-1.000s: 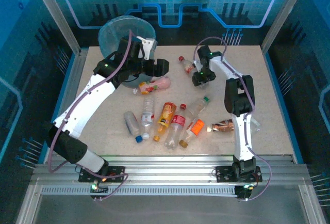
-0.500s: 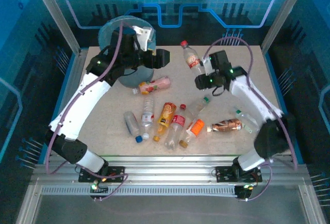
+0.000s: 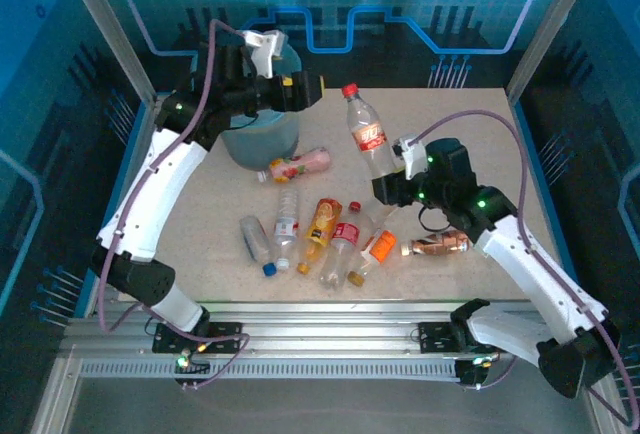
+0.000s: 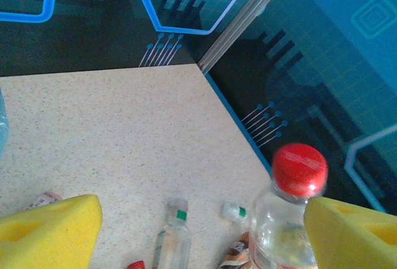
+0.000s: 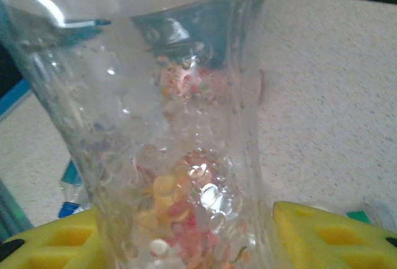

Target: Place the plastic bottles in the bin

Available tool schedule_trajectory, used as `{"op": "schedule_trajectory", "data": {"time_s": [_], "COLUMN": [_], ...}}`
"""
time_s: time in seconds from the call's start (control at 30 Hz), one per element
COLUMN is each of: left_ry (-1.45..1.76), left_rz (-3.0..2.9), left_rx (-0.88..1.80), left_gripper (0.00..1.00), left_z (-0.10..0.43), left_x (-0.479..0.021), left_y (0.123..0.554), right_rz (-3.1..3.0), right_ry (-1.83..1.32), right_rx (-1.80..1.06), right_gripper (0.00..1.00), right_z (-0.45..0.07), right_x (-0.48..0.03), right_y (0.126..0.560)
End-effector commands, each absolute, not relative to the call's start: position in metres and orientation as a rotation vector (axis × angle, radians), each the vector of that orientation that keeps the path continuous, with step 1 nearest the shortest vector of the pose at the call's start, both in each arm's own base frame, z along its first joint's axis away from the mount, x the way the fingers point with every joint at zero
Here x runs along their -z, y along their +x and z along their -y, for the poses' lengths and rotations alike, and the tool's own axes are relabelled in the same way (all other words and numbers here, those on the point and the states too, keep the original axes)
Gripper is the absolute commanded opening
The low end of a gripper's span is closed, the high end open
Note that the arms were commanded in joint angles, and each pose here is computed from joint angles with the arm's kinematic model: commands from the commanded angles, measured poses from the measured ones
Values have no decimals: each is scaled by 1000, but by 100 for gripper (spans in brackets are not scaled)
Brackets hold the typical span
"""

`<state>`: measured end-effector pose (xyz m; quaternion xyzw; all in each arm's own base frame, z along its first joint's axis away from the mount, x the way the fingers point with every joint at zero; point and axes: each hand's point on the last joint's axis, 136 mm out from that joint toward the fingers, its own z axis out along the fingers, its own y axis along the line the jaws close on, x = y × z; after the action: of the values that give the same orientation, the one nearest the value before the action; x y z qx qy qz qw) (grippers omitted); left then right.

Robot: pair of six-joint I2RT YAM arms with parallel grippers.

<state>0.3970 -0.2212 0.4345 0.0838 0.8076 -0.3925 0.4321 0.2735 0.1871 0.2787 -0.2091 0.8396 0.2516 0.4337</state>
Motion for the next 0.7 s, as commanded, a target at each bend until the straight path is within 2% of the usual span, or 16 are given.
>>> {"op": "schedule_trajectory", "data": {"time_s": [0.0, 0.4, 0.67], "left_ry": [259, 445, 500], "left_rz": [-1965, -1950, -1988], "left_rx": [1132, 1351, 1361], "left_gripper": [85, 81, 69], "left_z": [233, 259, 268], "left_x": [-455, -461, -451], "left_y": [385, 359, 349], "right_rz": [-2010, -1980, -2015], "right_ry": [-594, -681, -716], "right_rx": [-710, -786, -774], "right_gripper": [46, 45, 46], "right_z": [-201, -225, -237], "right_x": [-295, -307, -300], "right_y": [261, 255, 257]}}
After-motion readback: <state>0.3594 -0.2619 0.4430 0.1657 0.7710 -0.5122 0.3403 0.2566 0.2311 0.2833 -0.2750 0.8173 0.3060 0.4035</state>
